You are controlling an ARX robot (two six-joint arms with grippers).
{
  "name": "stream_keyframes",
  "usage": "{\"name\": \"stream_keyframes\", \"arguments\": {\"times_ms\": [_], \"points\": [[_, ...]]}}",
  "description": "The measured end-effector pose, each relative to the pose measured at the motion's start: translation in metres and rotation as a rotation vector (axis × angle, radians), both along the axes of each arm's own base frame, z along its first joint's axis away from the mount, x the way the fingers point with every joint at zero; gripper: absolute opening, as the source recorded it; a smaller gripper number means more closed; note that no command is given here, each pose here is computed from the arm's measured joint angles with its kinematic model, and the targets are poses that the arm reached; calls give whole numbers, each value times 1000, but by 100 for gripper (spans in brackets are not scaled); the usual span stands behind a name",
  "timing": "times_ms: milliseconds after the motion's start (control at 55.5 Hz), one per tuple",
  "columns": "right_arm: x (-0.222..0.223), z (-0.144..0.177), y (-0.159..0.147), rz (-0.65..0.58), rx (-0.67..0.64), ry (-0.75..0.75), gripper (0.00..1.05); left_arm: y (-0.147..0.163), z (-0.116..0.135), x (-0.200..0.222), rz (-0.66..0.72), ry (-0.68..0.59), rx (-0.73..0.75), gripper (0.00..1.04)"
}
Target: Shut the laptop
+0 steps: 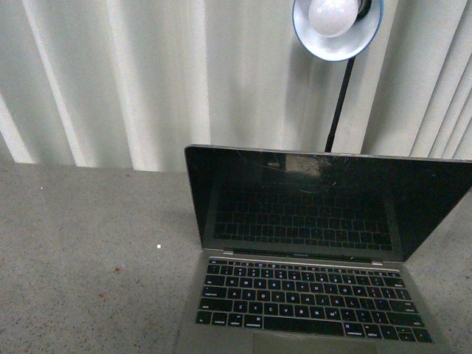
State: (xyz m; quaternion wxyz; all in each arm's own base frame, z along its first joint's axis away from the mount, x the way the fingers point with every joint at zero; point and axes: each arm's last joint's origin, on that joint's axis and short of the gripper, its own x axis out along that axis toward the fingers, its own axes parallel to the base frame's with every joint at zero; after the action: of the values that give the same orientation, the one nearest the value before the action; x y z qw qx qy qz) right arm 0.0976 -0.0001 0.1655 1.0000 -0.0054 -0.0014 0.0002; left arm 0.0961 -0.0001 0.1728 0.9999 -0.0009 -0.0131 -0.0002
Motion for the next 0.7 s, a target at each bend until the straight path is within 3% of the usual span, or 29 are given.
{"name": "stream_keyframes", "arguments": {"times_ms": [702], "points": [[0,0,0,0,0,0,97,0,0,0,0,0,0,98]]}}
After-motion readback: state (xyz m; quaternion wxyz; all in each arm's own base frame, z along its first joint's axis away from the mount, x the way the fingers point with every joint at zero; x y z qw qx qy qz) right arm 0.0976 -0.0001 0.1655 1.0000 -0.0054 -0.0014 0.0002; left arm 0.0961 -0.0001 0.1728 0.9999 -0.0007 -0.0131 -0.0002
